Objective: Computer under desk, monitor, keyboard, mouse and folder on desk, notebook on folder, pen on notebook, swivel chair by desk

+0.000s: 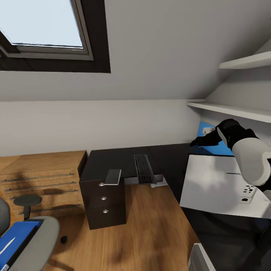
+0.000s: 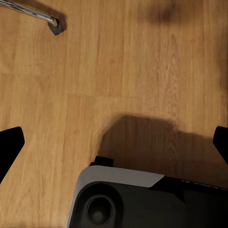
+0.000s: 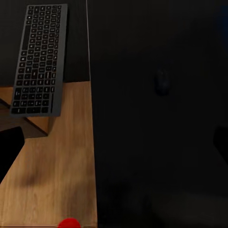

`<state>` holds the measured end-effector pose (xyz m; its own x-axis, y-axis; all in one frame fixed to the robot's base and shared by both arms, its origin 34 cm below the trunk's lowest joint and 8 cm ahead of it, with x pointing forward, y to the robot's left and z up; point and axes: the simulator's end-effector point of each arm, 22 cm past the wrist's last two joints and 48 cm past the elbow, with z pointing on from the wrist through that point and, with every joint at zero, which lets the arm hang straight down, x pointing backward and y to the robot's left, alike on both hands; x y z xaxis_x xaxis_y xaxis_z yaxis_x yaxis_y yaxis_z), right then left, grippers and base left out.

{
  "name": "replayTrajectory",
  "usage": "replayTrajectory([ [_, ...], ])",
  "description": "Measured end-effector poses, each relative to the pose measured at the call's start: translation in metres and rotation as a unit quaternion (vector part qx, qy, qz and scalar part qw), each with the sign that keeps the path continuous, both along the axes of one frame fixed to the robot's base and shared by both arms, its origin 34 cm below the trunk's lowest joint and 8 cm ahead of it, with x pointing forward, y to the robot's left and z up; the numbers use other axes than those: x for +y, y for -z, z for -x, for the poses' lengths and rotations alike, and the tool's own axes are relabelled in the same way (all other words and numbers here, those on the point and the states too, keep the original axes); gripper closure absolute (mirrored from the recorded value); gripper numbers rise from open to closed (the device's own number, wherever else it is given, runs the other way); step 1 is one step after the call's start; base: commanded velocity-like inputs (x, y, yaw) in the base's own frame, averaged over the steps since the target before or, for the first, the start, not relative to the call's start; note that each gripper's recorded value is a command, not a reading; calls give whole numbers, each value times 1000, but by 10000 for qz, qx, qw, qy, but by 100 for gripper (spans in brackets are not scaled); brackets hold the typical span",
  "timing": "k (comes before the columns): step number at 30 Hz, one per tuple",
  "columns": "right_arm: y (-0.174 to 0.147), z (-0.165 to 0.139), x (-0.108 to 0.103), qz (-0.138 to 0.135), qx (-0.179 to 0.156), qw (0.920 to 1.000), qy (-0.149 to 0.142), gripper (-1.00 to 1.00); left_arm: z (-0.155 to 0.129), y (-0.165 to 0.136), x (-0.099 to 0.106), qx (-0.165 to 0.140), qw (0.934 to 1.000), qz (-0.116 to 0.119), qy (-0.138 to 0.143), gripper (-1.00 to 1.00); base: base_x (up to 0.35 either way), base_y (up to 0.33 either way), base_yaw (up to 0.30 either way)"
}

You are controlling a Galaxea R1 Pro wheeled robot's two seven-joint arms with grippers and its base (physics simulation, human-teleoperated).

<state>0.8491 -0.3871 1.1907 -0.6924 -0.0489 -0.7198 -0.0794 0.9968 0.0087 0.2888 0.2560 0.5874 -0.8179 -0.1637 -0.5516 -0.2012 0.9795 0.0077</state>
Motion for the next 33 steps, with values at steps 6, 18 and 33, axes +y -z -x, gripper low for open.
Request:
replayTrajectory([
  [6, 3, 1, 0, 12, 44, 10000, -6, -100, 0, 0, 0, -1, 10000, -1, 3, -100, -164, 0, 0],
  [18, 11, 4, 1, -9, 149, 9999, -17, -100, 0, 0, 0, -2, 10000, 0, 4, -100, -22, 0, 0],
  [33, 24, 7, 2, -37, 291, 9996, -40, -100, 1, 0, 0, 17, 10000, 0, 2, -100, -1, 0, -43],
])
